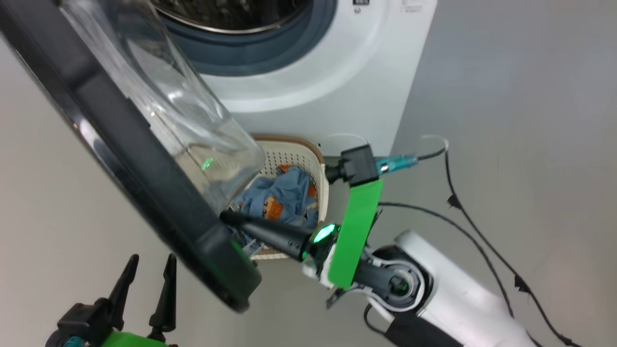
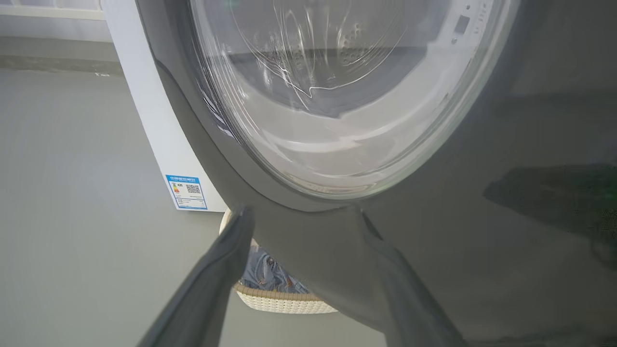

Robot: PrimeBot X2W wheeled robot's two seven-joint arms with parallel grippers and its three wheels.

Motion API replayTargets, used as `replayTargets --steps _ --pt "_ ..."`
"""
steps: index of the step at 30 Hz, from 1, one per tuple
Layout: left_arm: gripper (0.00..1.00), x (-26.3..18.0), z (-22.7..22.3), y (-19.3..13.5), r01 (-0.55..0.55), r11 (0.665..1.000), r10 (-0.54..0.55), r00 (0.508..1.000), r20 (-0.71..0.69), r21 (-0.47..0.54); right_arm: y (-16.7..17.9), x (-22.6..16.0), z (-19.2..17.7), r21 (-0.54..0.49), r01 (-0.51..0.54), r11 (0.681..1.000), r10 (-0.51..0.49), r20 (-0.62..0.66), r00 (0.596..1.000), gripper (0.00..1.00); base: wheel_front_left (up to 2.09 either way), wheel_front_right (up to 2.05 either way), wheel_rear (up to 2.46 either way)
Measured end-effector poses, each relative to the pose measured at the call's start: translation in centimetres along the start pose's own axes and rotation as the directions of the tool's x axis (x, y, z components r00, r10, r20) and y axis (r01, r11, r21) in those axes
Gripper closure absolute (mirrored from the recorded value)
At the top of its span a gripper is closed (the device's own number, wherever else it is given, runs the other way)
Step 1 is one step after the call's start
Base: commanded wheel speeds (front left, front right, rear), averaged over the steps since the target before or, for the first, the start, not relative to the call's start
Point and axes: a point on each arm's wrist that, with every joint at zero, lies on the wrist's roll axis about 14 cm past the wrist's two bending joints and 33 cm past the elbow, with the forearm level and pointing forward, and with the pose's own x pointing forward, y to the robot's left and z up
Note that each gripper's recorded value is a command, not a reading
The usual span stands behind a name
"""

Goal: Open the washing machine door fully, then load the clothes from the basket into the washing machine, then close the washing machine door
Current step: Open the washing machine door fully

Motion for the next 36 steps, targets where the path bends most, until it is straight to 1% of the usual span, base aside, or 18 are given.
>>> replayTargets --steps 7,15,23,29,31,32,33,36 --pt "0.0 -0.8 1.4 0.3 -0.008 1.0 0.008 0.999 0.041 -0.005 1.0 0.8 -1.9 -0.003 -0.008 1.0 0.008 -0.009 1.0 1.0 0.0 0.0 0.0" --pt "0.0 -2.0 1.9 0.6 -0.014 1.0 0.014 0.998 0.058 -0.01 1.2 1.0 -2.9 -0.01 0.011 1.0 -0.011 0.007 1.0 1.0 0.0 0.0 0.0" --pt "0.0 -2.8 2.0 0.7 -0.017 1.0 0.017 0.998 0.063 -0.013 1.4 0.9 -3.2 -0.025 0.03 0.999 -0.029 0.034 0.999 1.0 0.0 0.0 0.0" --pt "0.0 -2.7 2.2 1.0 -0.022 1.0 0.023 0.997 0.07 -0.009 1.3 0.6 -2.4 -0.046 0.043 0.998 -0.039 0.086 0.996 1.0 0.0 0.0 0.0" --pt "0.0 -2.7 2.3 1.1 -0.023 1.0 0.024 0.997 0.073 -0.007 1.4 0.3 -1.5 -0.103 0.058 0.993 -0.042 0.146 0.988 0.62 0.0 0.0 0.0" --pt "0.0 -2.7 2.4 1.2 -0.024 1.0 0.024 0.997 0.075 -0.008 1.4 0.1 -1.1 -0.134 0.067 0.989 -0.044 0.169 0.985 0.34 0.0 0.0 0.0" --pt "0.0 -2.7 2.5 1.3 -0.028 1.0 0.028 0.997 0.077 -0.007 1.3 -0.3 -0.7 -0.172 0.083 0.982 -0.049 0.193 0.98 0.0 0.0 0.0 0.0" --pt "0.0 -2.8 2.7 1.6 -0.034 0.999 0.034 0.996 0.084 -0.006 0.6 -1.7 0.3 -0.288 0.141 0.947 -0.06 0.273 0.96 0.0 0.0 0.0 0.0"
